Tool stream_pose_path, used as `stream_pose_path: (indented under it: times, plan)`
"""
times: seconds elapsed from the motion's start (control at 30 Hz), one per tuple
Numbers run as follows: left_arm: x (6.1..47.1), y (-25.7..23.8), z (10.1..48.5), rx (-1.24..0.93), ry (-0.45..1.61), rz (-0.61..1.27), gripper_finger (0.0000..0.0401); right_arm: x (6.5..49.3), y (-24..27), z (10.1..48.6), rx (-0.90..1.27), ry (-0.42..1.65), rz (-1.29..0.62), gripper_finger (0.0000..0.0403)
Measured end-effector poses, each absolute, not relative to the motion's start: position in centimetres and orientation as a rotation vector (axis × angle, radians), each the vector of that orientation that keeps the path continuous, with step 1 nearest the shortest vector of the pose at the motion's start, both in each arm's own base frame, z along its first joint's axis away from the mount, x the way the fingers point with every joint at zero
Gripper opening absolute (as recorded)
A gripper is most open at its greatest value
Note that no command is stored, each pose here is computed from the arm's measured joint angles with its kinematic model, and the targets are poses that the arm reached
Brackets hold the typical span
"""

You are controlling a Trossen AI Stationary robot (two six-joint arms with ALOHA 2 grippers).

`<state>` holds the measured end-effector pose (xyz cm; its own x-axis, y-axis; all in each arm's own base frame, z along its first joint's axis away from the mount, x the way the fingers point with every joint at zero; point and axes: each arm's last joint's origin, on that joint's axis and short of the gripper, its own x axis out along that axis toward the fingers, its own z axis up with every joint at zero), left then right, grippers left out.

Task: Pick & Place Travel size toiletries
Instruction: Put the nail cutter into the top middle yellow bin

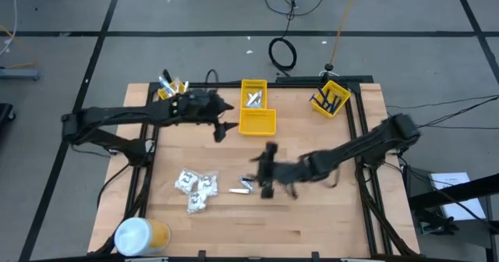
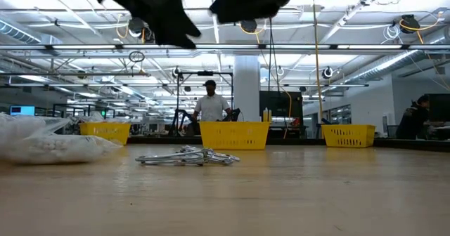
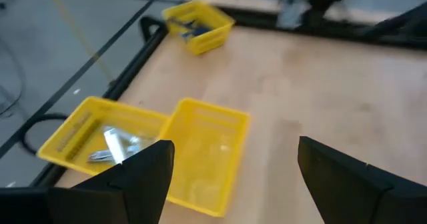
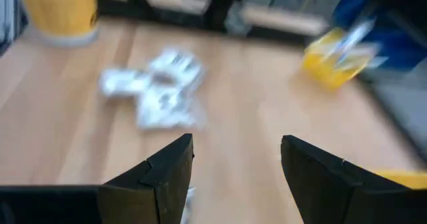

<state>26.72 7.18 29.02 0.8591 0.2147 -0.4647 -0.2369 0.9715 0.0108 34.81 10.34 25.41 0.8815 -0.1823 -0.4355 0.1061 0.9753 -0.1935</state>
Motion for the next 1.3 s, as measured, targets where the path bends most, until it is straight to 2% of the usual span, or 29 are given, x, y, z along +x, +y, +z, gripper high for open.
stream_pose_path:
  times: [0.17,0.3,0.5,0.87,1.03,1.27,1.3]
  plan:
    - [24.6,4.6,31.9,-0.083,0.379,0.181,0.0306,38.9,12.1,20.5,-0.14,0.64,-0.176,0.0215]
    - [23.8,3.4,32.6,-0.083,0.36,0.186,0.0306,40.2,11.6,17.1,-0.124,0.715,-0.196,0.0215]
    - [23.5,2.4,32.3,-0.056,0.403,0.223,0.0297,41.0,10.8,15.1,0.055,0.749,-0.2,0.0215]
    - [24.2,2.4,31.6,-0.018,0.442,0.22,0.0293,41.4,11.0,11.3,0.072,0.828,-0.207,0.0208]
    - [24.2,2.5,31.6,0.004,0.443,0.225,0.0294,41.2,10.9,11.1,0.074,0.858,-0.218,0.0164]
    - [24.2,2.5,31.6,0.004,0.443,0.227,0.0294,41.2,10.9,11.0,0.066,0.872,-0.188,0.0045]
    - [24.2,2.5,31.6,0.003,0.443,0.227,0.0294,41.2,10.8,11.0,0.056,0.873,-0.18,0.0042]
